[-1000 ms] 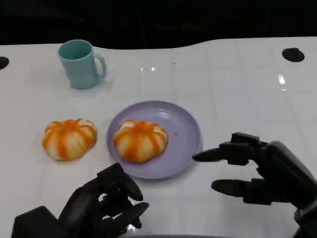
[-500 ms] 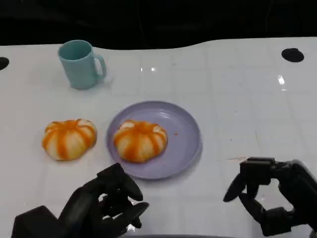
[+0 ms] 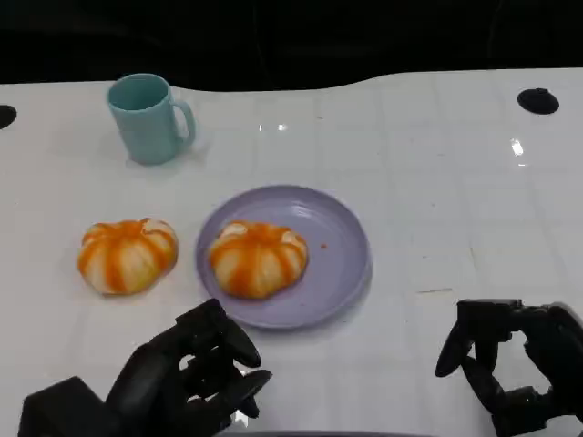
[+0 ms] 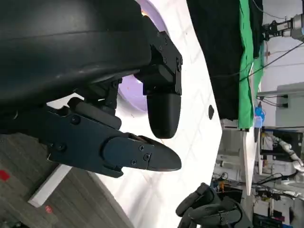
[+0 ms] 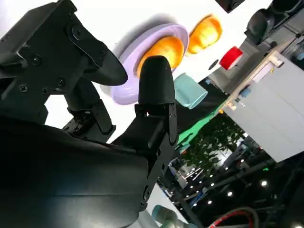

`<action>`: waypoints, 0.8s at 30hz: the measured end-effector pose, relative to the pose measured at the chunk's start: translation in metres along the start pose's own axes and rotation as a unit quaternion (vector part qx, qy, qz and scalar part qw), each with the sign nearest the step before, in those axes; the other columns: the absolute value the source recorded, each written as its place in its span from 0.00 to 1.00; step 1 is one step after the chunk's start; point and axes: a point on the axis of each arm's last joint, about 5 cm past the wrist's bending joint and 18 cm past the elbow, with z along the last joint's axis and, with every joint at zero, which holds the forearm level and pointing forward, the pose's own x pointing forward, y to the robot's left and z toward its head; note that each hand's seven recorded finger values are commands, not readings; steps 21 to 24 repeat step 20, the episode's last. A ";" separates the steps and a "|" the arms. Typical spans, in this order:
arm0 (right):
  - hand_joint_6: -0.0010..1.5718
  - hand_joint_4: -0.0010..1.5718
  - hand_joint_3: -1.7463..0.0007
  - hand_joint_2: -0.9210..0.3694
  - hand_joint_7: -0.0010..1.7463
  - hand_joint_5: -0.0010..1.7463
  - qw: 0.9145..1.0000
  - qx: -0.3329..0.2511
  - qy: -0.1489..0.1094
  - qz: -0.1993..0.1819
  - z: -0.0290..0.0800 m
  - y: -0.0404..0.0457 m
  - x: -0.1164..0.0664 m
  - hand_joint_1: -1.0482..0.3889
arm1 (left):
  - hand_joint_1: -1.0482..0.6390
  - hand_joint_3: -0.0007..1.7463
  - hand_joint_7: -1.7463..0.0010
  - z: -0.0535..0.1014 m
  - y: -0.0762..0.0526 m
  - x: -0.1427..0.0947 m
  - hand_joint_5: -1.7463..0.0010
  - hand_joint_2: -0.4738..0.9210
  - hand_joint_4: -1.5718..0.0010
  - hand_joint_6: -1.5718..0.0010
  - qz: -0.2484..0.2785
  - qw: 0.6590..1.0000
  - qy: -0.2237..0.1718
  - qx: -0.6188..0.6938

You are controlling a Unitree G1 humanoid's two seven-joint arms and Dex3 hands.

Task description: Grasp the bread from the table and place it into the plate.

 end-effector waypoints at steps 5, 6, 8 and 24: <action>0.55 0.60 0.06 0.61 0.79 1.00 1.000 -0.001 -0.004 -0.002 0.001 0.0017 0.003 0.70 | 0.27 0.11 0.07 0.000 0.002 -0.001 0.00 1.00 0.59 0.68 0.004 1.000 -0.001 -0.001; 0.55 0.60 0.06 0.61 0.79 1.00 1.000 -0.001 -0.004 -0.002 0.001 0.0019 0.003 0.70 | 0.27 0.11 0.07 0.000 0.002 -0.001 0.00 1.00 0.59 0.68 0.005 1.000 -0.001 -0.001; 0.55 0.60 0.05 0.62 0.79 1.00 1.000 -0.001 -0.004 -0.004 0.001 0.0022 0.003 0.69 | 0.27 0.11 0.07 0.000 0.003 -0.001 0.00 1.00 0.60 0.68 0.008 1.000 -0.001 -0.001; 0.55 0.60 0.06 0.61 0.79 1.00 1.000 0.005 -0.004 -0.010 -0.001 0.0055 0.002 0.67 | 0.27 0.11 0.06 0.000 0.005 -0.002 0.00 1.00 0.60 0.68 0.010 1.000 -0.004 0.006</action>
